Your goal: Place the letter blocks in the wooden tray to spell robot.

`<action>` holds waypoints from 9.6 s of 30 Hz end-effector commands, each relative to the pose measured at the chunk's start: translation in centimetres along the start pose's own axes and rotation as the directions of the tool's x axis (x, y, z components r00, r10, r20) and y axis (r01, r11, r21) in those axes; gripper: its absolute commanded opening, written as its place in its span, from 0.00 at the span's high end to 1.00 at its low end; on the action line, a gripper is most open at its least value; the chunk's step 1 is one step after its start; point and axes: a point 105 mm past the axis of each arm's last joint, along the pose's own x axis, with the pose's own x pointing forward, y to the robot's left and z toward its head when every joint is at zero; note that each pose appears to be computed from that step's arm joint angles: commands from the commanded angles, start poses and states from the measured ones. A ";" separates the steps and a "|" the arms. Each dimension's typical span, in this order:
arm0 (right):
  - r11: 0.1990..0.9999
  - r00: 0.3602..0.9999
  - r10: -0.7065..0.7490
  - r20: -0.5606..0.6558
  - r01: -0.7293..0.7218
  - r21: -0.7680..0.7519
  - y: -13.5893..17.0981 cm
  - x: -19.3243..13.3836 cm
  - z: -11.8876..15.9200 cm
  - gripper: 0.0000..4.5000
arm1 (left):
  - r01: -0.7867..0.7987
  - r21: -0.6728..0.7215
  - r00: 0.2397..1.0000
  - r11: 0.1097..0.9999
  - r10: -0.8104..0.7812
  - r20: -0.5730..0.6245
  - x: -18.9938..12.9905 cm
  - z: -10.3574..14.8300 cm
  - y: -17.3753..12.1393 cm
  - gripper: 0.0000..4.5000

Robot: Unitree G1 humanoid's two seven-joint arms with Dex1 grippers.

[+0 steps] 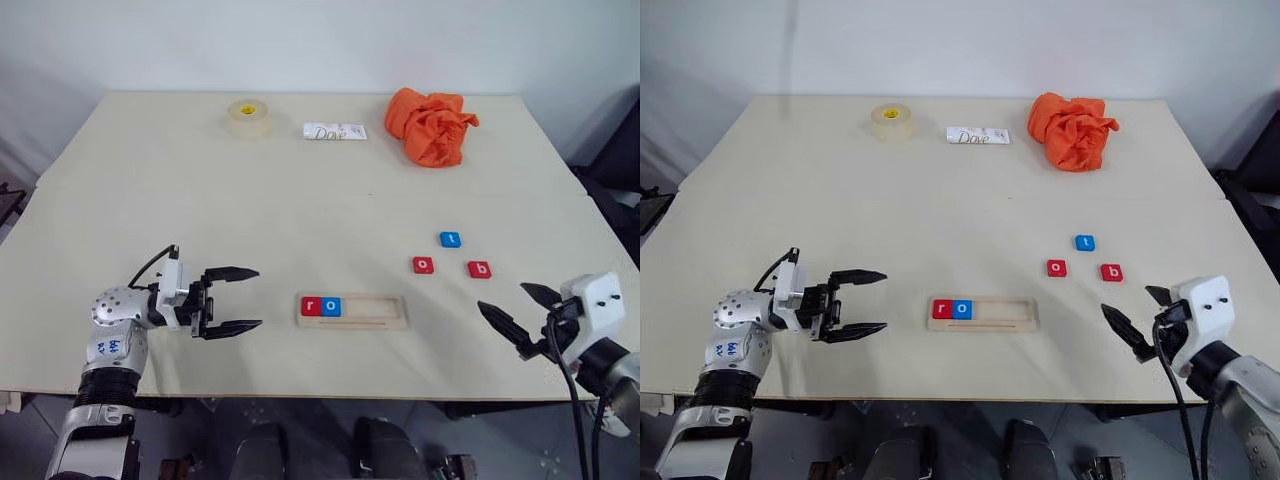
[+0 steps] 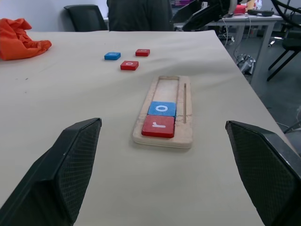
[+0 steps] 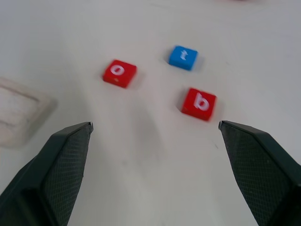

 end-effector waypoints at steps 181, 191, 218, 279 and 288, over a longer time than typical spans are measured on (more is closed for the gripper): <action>0.448 0.606 0.653 -0.454 -0.793 -0.414 16.2 11.8 5.0 0.67 | 0.108 0.054 0.994 0.993 -0.109 0.016 -2.5 1.0 -3.0 0.00; 0.393 0.590 0.628 -0.506 -0.803 -0.449 16.8 12.2 4.5 0.67 | 0.092 0.059 0.995 0.994 -0.094 0.026 -2.3 1.0 -3.3 0.00; 0.352 0.557 0.682 -0.474 -0.818 -0.454 18.0 10.9 5.8 0.01 | 0.069 0.068 0.996 0.995 -0.072 0.042 -1.9 1.1 -2.7 0.00; 0.379 0.592 0.708 -0.386 -0.779 -0.499 16.6 13.8 5.2 0.99 | 0.054 0.076 0.997 0.996 -0.058 0.047 -1.5 0.9 -2.8 0.00; 0.347 0.551 0.733 -0.398 -0.807 -0.478 17.5 13.5 4.4 0.99 | 0.046 0.077 0.998 0.996 -0.049 0.044 -1.6 0.9 -2.7 0.00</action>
